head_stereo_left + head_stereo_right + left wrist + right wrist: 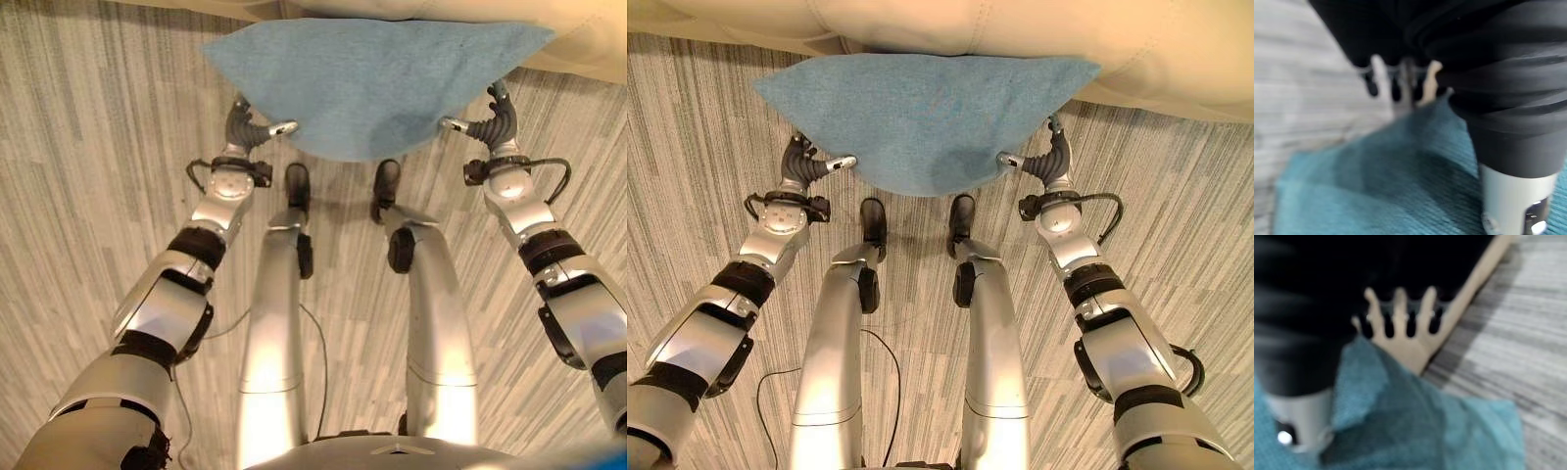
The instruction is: Pick up all the scattered cushions and arrange them neatly on the sofa.
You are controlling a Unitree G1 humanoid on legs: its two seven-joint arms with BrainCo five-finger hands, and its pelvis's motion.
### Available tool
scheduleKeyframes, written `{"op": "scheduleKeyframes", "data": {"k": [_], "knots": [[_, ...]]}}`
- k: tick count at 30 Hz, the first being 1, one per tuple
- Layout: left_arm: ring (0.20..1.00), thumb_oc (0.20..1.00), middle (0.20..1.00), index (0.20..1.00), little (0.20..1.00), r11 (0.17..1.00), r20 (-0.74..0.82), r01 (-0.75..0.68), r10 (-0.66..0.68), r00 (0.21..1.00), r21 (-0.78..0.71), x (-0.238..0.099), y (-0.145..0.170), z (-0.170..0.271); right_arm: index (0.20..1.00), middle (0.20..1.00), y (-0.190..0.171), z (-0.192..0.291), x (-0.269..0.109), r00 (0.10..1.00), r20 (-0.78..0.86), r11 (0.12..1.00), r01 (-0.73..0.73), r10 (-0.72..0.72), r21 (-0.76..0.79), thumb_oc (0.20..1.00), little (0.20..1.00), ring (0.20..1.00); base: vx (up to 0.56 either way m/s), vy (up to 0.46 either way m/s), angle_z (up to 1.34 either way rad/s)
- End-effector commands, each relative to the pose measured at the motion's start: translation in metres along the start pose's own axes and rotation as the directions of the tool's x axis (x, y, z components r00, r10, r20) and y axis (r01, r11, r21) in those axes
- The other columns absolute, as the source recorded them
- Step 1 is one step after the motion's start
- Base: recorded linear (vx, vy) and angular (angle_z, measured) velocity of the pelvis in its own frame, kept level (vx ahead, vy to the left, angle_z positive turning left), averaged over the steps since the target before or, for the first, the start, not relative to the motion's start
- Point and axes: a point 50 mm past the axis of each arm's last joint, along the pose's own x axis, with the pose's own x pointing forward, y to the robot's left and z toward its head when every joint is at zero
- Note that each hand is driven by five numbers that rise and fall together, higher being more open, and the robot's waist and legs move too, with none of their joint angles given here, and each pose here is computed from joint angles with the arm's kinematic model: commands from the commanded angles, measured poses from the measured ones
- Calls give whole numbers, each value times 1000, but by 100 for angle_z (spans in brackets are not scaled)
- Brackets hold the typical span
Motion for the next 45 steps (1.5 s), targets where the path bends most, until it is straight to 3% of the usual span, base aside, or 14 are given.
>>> {"op": "scheduleKeyframes", "data": {"k": [1,13,20,21,22,31,45], "knots": [[1000,1000,1000,1000,1000,1000,56,12,-12,998,11,-3,-6,3,1000,1000,-3,3,-1,999,55,999,0,2,-35,1000,1000,1000,0,0,0],[1000,1000,1000,1000,1000,996,211,85,-90,973,30,11,-42,57,1000,1000,46,78,12,954,270,991,-132,132,-17,1000,1000,1000,0,0,0],[1000,1000,1000,1000,1000,980,230,56,-11,973,-190,11,-52,74,1000,1000,76,112,7,935,325,976,-185,139,116,1000,1000,1000,0,0,0],[595,595,595,595,595,976,239,54,-2,971,-209,11,-52,77,671,671,79,115,5,933,331,970,-195,139,142,671,671,671,0,0,0],[200,200,200,200,200,974,244,54,2,970,-222,9,-51,76,200,200,86,117,1,929,335,960,-220,154,170,200,200,200,7,16,-3],[200,200,200,200,200,948,242,31,49,969,-316,2,-43,69,200,200,93,114,-7,923,347,951,-245,169,189,200,200,200,1,1,0],[200,200,200,200,200,901,222,157,-70,973,-405,-38,-72,35,200,200,82,96,-33,919,373,907,-258,125,332,200,200,200,-49,26,0]]}}
